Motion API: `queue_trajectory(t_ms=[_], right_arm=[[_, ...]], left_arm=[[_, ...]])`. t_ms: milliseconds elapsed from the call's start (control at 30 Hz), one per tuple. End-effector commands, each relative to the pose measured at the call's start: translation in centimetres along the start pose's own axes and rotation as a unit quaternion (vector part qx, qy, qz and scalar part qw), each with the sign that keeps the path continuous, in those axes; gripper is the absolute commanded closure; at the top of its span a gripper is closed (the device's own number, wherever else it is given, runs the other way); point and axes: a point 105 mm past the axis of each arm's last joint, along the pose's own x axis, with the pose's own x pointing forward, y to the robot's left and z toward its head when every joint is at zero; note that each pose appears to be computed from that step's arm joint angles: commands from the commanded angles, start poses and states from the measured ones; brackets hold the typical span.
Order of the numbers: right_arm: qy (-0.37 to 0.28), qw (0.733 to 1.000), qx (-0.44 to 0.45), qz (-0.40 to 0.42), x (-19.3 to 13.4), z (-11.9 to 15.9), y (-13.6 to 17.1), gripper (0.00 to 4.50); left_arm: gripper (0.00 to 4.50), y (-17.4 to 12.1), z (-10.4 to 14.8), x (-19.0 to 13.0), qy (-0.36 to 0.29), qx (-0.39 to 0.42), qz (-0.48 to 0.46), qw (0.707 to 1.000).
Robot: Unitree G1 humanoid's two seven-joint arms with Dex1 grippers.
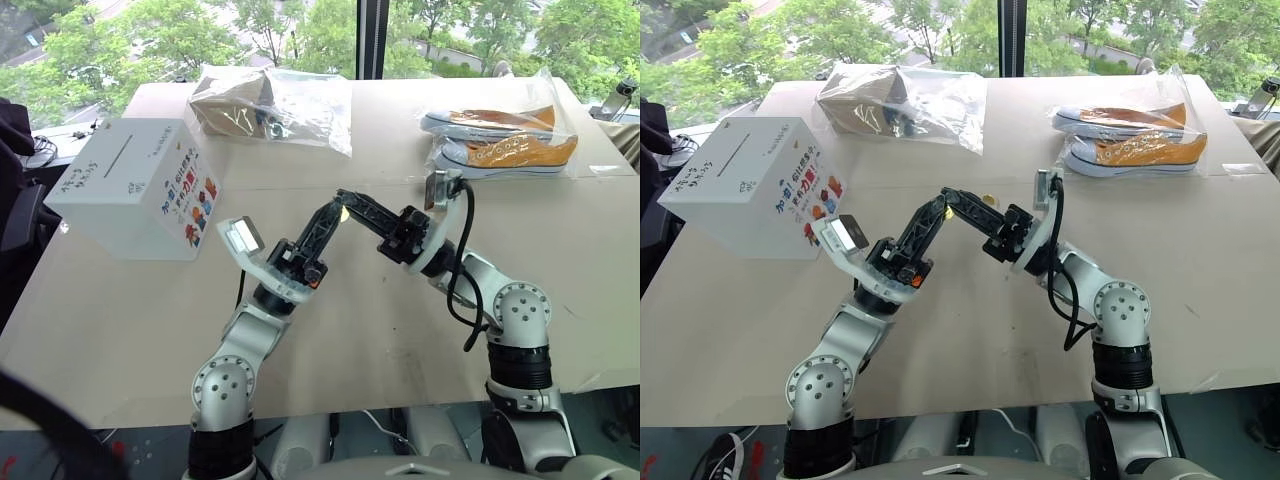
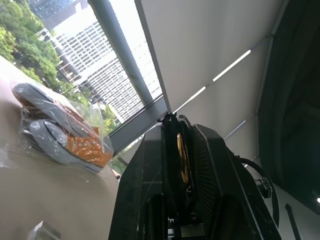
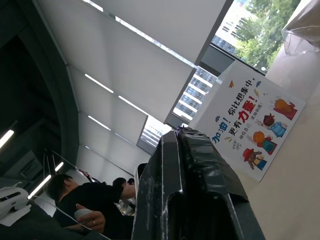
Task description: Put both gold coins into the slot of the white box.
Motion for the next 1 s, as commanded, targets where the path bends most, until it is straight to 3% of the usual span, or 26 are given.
queue_trajectory(t_ms=[33,133,300,433,533,567,667,1000], right_arm=[[-0.028,0.999,-0.001,0.028,0.07,1.19,1.19,4.50],[-0.027,0.999,-0.002,0.029,0.09,1.17,1.21,4.50],[-0.029,0.999,-0.002,0.028,0.11,1.23,1.12,4.50],[-0.030,0.999,0.000,0.028,0.13,1.22,1.10,4.50],[-0.029,0.999,0.001,0.028,0.15,1.17,1.10,4.50],[-0.028,0.999,0.001,0.028,0.17,1.16,1.11,4.50],[-0.027,0.999,0.001,0.029,0.17,1.11,1.13,4.50],[-0.016,0.999,-0.002,0.030,0.18,0.77,1.22,4.50]], left_arm=[[4.31,-0.91,0.23,-0.04,-0.007,-0.017,-0.025,1.000],[4.31,-1.43,0.34,-0.02,-0.008,-0.035,-0.042,0.998],[1.93,-0.91,0.47,0.11,-0.009,-0.017,-0.020,1.000],[1.93,-1.11,0.69,0.03,-0.018,-0.020,-0.025,0.999],[2.70,-1.34,0.75,0.06,-0.020,-0.021,-0.032,0.999],[3.34,-1.40,0.76,0.07,-0.020,-0.021,-0.034,0.999],[4.34,-1.46,0.79,0.10,-0.021,-0.022,-0.036,0.999],[4.43,-1.48,0.41,0.53,-0.009,-0.027,-0.038,0.999]])
